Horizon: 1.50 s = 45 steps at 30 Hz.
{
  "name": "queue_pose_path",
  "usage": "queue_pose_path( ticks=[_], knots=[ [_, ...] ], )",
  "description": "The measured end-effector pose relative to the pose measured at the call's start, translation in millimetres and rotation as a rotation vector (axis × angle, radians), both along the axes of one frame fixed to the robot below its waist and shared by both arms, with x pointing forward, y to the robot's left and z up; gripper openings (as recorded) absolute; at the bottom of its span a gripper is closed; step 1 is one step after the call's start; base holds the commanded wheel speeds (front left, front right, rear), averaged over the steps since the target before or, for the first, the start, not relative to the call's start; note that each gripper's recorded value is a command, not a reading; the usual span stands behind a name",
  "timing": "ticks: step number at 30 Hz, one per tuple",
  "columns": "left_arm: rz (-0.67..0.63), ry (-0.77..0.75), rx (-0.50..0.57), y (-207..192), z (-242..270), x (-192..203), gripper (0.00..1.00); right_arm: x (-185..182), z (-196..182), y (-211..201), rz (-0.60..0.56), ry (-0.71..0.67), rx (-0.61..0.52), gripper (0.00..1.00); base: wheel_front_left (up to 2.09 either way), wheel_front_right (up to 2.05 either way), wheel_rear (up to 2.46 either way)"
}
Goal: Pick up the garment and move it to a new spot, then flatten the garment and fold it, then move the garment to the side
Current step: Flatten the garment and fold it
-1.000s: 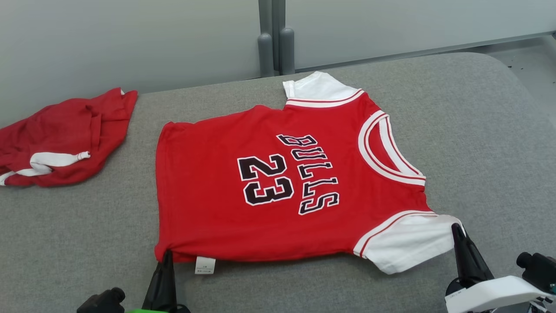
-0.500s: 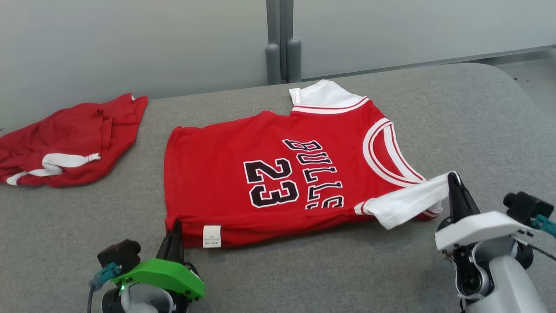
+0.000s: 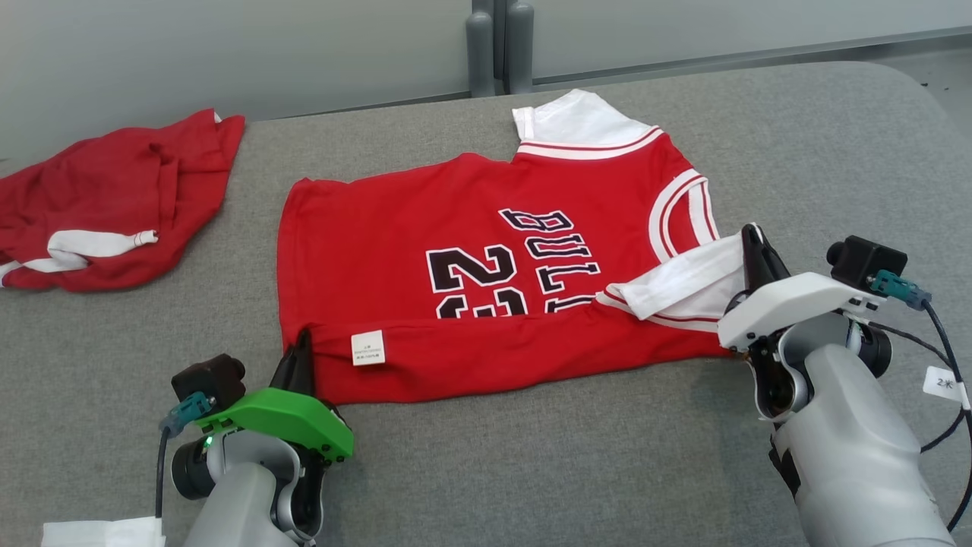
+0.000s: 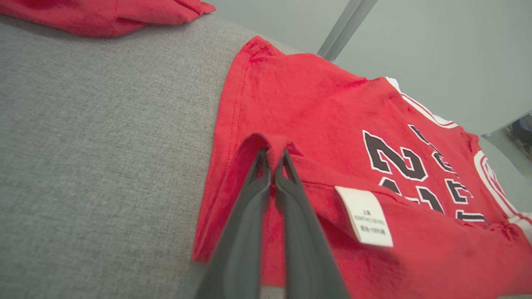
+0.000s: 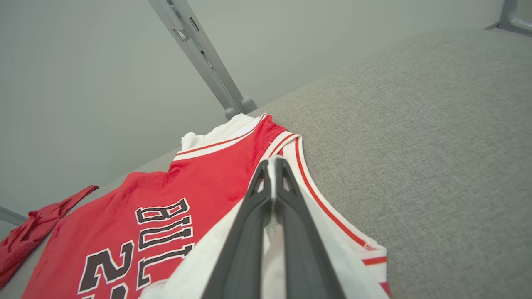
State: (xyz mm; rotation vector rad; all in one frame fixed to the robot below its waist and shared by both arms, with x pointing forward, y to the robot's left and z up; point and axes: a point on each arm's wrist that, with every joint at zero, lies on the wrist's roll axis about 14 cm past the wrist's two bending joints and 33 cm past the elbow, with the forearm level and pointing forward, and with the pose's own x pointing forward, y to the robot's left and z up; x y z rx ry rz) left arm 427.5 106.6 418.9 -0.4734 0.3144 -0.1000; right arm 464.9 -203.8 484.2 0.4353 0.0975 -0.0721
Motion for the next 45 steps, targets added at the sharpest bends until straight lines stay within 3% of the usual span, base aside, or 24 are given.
queue_pose_path(
  ticks=[15, 17, 18, 19, 21, 28, 36, 45],
  knots=[
    [0.008, -0.018, 0.021, 4.5, -1.3, 16.5, 0.0, 35.7, -20.3, 18.1, 0.045, 0.105, -0.04, 0.0, 0.0, 0.0, 0.0],
    [0.008, -0.02, 0.024, 5.0, -1.2, 16.9, 0.05, 38.1, -22.7, 20.0, 0.049, 0.117, -0.045, 0.05, 0.0, 0.0, 0.0],
    [0.007, -0.022, 0.026, 5.1, -0.7, 17.3, 0.1, 39.6, -22.8, 21.0, 0.051, 0.119, -0.045, 0.16, 0.0, 0.0, 0.0],
    [0.005, -0.024, 0.027, 4.8, 0.0, 17.7, 0.38, 40.8, -23.1, 22.0, 0.051, 0.122, -0.043, 0.4, 0.0, 0.0, 0.0],
    [0.001, -0.028, 0.029, 4.2, 0.7, 17.5, 1.0, 42.6, -23.0, 22.3, 0.049, 0.124, -0.039, 1.0, 0.0, 0.0, 0.0],
    [-0.007, -0.065, 0.032, 0.3, 10.8, 20.8, 1.0, 49.0, -7.7, 7.5, 0.011, 0.083, -0.043, 1.0, 0.0, 0.0, 0.0],
    [-0.003, -0.111, 0.032, 4.3, 21.6, 16.8, 1.0, 58.9, 43.5, 1.3, 0.0, -0.083, -0.067, 1.0, 0.0, 0.0, 0.0],
    [0.032, -0.046, 0.058, 22.1, 5.5, -19.8, 1.0, 28.8, 57.9, -8.6, -0.007, -0.178, -0.114, 1.0, 0.0, 0.0, 0.0]
  ],
)
